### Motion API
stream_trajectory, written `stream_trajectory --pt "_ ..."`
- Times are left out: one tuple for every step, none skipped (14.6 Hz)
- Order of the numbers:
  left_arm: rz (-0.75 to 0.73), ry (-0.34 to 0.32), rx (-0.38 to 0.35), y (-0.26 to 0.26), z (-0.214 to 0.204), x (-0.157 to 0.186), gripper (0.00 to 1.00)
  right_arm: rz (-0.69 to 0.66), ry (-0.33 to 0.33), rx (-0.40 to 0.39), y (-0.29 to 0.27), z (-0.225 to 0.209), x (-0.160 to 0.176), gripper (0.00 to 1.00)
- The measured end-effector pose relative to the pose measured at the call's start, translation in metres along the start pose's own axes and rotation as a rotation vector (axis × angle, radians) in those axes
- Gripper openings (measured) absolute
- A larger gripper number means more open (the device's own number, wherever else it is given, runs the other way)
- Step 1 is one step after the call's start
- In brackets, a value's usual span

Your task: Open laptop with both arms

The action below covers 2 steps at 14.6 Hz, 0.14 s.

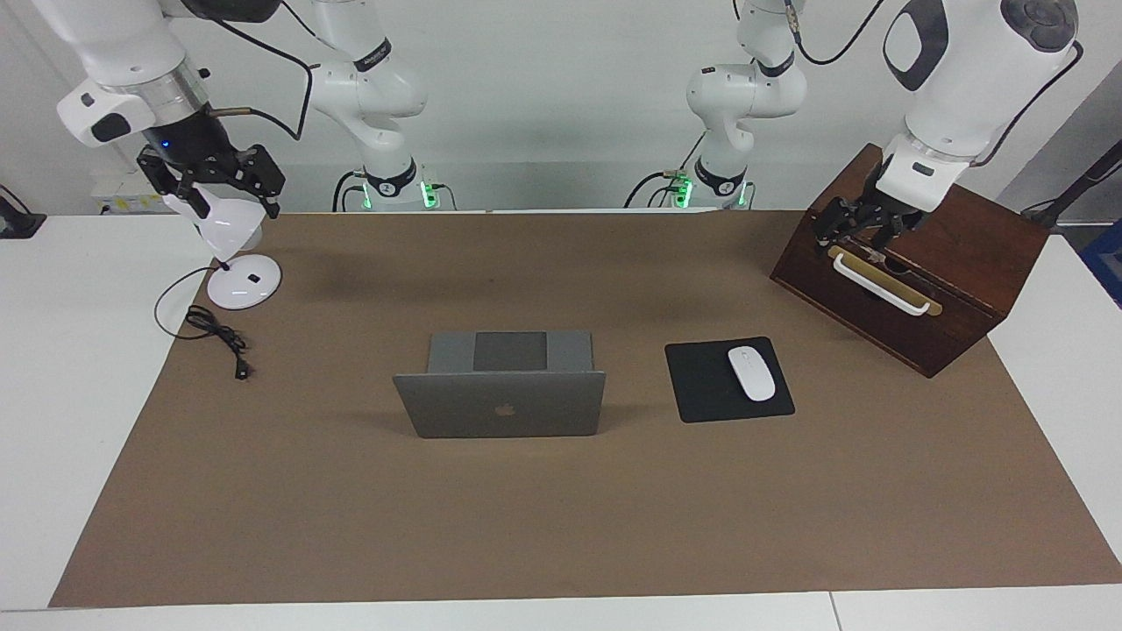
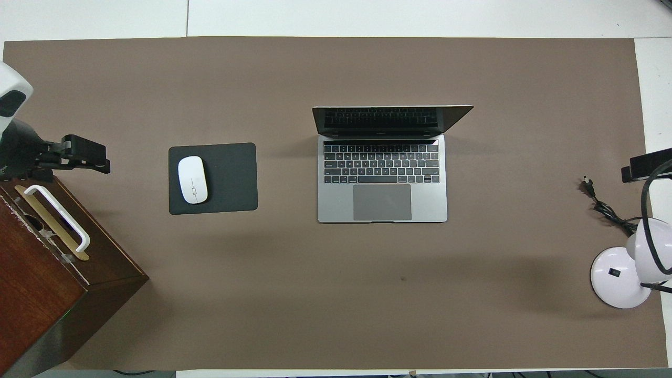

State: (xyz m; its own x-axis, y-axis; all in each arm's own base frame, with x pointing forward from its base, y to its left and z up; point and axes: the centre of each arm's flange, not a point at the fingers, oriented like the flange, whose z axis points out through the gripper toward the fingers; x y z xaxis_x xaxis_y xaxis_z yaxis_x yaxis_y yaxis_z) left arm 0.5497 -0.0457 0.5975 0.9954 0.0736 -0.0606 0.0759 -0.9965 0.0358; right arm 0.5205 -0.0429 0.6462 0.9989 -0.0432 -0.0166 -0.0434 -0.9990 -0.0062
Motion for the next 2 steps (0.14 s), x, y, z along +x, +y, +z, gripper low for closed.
stream_trajectory --pt "0.0 0.0 0.0 0.0 0.0 0.0 1.0 0.0 0.0 0.0 0.0 0.0 0.0 1.0" --pt "0.0 0.0 0.0 -0.0001 0.0001 0.0 1.0 0.0 0.0 0.0 0.0 0.0 0.0 1.0"
